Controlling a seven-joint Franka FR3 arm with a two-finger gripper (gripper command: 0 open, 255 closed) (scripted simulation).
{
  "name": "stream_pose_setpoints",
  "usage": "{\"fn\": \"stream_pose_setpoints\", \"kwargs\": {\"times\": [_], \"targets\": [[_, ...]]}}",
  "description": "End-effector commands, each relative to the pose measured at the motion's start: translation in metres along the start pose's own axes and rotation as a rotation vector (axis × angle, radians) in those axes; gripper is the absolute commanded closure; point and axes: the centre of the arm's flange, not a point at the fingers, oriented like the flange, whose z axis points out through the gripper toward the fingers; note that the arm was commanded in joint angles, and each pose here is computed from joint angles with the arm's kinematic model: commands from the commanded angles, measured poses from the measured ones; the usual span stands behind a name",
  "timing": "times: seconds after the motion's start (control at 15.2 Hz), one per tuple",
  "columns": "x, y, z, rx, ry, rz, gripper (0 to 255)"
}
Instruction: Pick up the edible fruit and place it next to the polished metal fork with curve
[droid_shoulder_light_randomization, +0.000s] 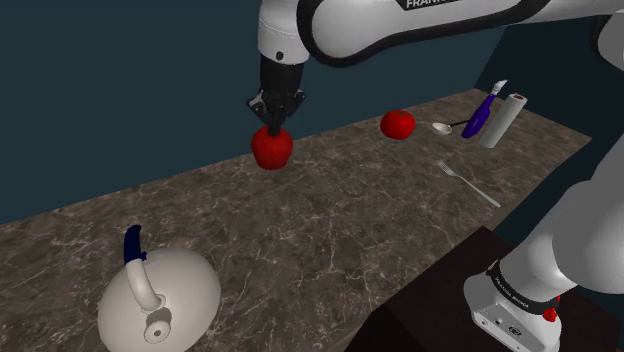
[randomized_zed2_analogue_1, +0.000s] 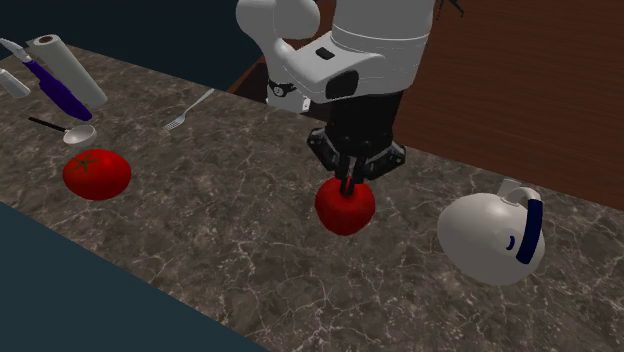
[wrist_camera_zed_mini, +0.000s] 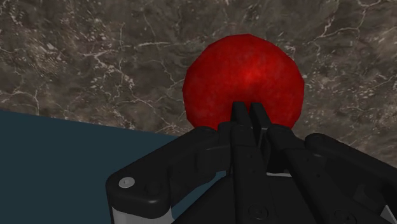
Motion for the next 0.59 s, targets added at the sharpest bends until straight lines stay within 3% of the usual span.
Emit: {"fn": "stream_pose_setpoints", "kwargs": {"times": [0.0, 0.53], "targets": [[0.001, 0.000, -0.010, 0.000, 0.000, 0.000, 255], [0.004, 0.013, -0.045, 0.000, 0.000, 0.000, 255]]}}
